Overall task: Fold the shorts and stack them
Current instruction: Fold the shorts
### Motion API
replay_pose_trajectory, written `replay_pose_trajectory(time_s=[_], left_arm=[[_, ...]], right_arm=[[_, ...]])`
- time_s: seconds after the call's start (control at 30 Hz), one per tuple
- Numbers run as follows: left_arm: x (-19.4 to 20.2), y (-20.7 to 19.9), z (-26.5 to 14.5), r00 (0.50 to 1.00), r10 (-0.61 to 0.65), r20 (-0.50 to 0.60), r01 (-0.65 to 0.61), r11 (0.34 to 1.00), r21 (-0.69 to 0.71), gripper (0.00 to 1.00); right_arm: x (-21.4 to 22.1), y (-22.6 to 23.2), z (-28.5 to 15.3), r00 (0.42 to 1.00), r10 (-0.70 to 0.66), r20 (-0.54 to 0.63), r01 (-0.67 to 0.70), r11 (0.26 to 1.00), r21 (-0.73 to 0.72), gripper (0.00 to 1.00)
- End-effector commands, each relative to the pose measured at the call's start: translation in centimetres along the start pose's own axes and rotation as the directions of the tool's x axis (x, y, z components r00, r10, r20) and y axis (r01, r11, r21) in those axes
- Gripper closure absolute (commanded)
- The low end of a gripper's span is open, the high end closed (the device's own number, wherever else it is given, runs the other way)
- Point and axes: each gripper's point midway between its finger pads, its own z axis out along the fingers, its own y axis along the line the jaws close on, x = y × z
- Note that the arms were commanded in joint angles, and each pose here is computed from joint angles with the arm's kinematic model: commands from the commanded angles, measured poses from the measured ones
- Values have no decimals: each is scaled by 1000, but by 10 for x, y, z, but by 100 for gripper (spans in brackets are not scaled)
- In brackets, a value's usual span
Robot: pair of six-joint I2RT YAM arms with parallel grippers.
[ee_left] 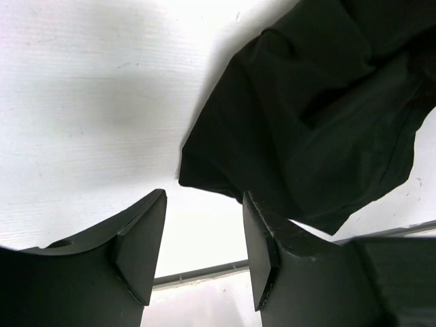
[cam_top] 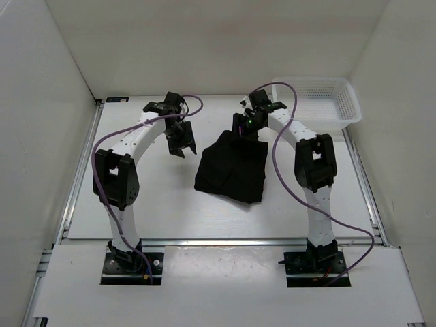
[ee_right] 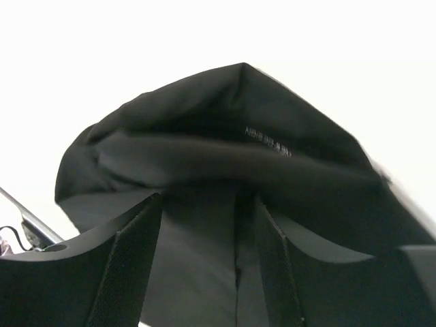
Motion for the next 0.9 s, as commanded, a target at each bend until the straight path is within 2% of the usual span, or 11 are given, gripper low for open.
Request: replay_pose_trajectory(time_s=[0.0,0.03,0.07,0.13,0.17,0.23,0.3,0.5,0.63,0.73,0.87], left_arm=[[-4,-14,-36,997,12,82,-18,997,80,40],[-2,-7,-33,997,11,73,-16,997,70,40],[0,-7,-34,997,11,73,-16,997,70,40],[1,-1,-33,997,2,73,-7,998,67,40],[0,0,-33,997,1,77,-6,998,59,40],[3,2,-33,997,1,73,-5,998,56,41],[5,3,-31,998,-1,65,-3,999,52,41],[3,1,-34,997,2,81,-7,998,61,41],[5,2,-35,997,2,81,-7,998,61,43],[5,2,-35,997,2,81,-7,998,61,43],[9,-4,-35,997,22,68,-27,996,81,43]], right_arm=[[-4,21,3,999,-24,-25,21,995,-98,40],[-6,21,4,999,-25,-23,23,995,-99,43],[-5,22,4,999,-25,-26,22,994,-109,54],[-8,26,-2,999,-34,-9,33,993,-114,69],[-7,28,-7,999,-36,-5,35,993,-115,80],[-6,36,-10,999,-41,4,41,992,-123,92],[-7,35,-19,999,-27,25,29,995,-93,98],[-4,30,-44,997,-14,80,16,1000,-14,100],[-20,24,-71,985,-6,174,-5,998,64,100],[-35,-3,-91,968,42,246,-76,989,129,100],[-48,-24,-100,955,80,286,-126,981,147,100]])
